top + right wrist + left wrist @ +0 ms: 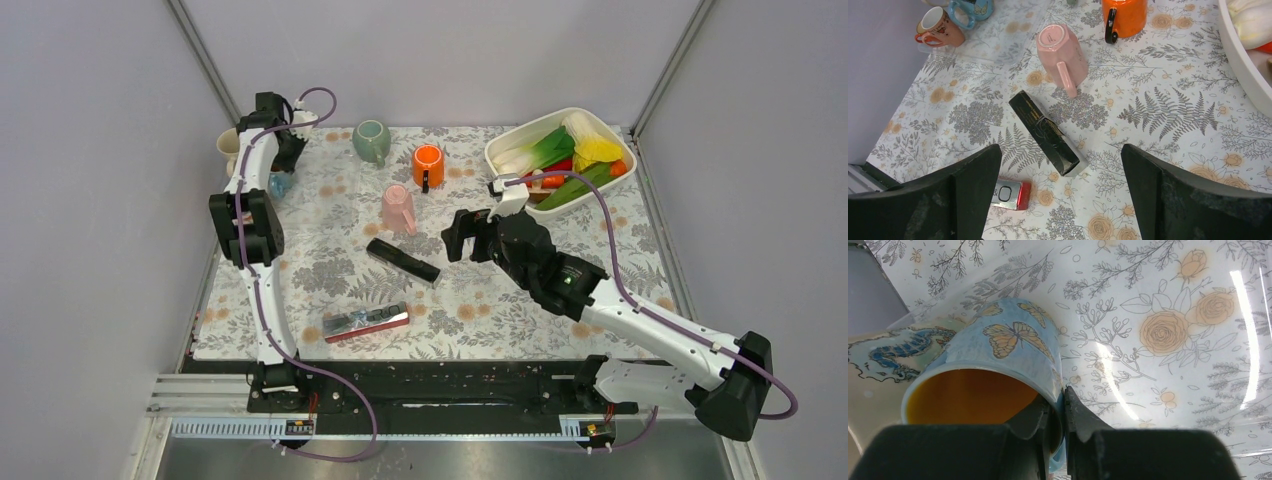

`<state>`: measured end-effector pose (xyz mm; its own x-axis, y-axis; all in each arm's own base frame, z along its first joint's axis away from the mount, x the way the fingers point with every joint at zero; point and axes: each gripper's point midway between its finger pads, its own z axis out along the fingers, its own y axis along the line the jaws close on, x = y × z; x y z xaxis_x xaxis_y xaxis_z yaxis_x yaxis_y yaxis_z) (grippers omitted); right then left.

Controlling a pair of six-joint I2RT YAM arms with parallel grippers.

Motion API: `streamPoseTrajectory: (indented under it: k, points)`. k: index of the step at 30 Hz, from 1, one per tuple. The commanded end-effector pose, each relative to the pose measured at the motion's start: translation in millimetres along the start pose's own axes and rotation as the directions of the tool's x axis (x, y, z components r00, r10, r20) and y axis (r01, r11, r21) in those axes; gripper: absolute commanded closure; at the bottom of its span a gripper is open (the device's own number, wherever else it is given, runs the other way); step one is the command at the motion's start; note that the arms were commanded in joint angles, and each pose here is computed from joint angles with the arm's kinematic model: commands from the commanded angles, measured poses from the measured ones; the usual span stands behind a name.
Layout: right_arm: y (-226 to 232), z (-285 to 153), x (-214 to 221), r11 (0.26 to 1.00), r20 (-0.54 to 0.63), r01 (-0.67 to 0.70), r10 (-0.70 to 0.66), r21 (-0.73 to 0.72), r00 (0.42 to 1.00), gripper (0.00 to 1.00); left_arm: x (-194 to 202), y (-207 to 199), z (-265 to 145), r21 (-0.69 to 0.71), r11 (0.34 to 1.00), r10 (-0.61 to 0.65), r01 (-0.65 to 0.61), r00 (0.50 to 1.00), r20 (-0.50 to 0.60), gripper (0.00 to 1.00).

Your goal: Turn the mug right side up

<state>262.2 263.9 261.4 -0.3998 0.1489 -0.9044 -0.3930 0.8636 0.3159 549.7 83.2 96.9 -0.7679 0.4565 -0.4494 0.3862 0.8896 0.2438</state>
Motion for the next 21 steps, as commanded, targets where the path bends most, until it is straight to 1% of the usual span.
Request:
streamPoseTrajectory:
  k: [1, 2, 5, 8, 11, 14, 16, 21]
  points:
    - [-1.2, -7.2, -19.1, 1.000, 0.049, 0.001, -0.002, 0.020, 0.999, 0.01, -40.5, 34.2, -9.5, -0.131, 0.991, 0.026, -0.008, 0.990, 0.136, 0.95]
    - [-0.5, -7.1, -19.4, 1.000, 0.049, 0.002, -0.003, 0.018, 0.999, 0.01, -40.6, 36.0, -8.3, -0.138, 0.990, 0.019, 0.000, 0.990, 0.138, 0.84]
    - [-1.4, -6.5, -18.6, 1.000, 0.044, 0.014, -0.015, 0.023, 0.999, 0.01, -43.9, 37.5, -8.3, -0.145, 0.989, 0.003, 0.019, 0.988, 0.153, 0.58]
    - [-10.1, -4.0, -15.7, 0.996, 0.032, 0.049, -0.052, 0.068, 0.998, 0.01, -48.4, 37.2, -14.3, -0.143, 0.989, -0.014, 0.040, 0.985, 0.175, 0.53]
    - [-14.3, 4.1, -8.8, 0.989, -0.003, 0.108, -0.108, 0.097, 0.994, 0.01, -55.1, 40.1, -26.0, -0.158, 0.986, -0.013, 0.047, 0.978, 0.210, 0.50]
    - [-10.2, 19.1, 3.2, 0.977, -0.070, 0.199, -0.194, 0.079, 0.979, 0.01, -61.2, 38.9, -37.1, -0.157, 0.987, -0.006, 0.044, 0.972, 0.236, 0.43]
    - [-7.3, 33.1, 11.2, 0.964, -0.108, 0.258, -0.250, 0.069, 0.962, 0.01, -65.1, 35.4, -45.3, -0.142, 0.989, -0.006, 0.044, 0.967, 0.256, 0.41]
    - [13.3, 76.7, 29.3, 0.934, -0.186, 0.357, -0.352, -0.006, 0.917, 0.01, -68.5, 6.1, -66.1, -0.069, 0.998, 0.016, 0.004, 0.957, 0.291, 0.34]
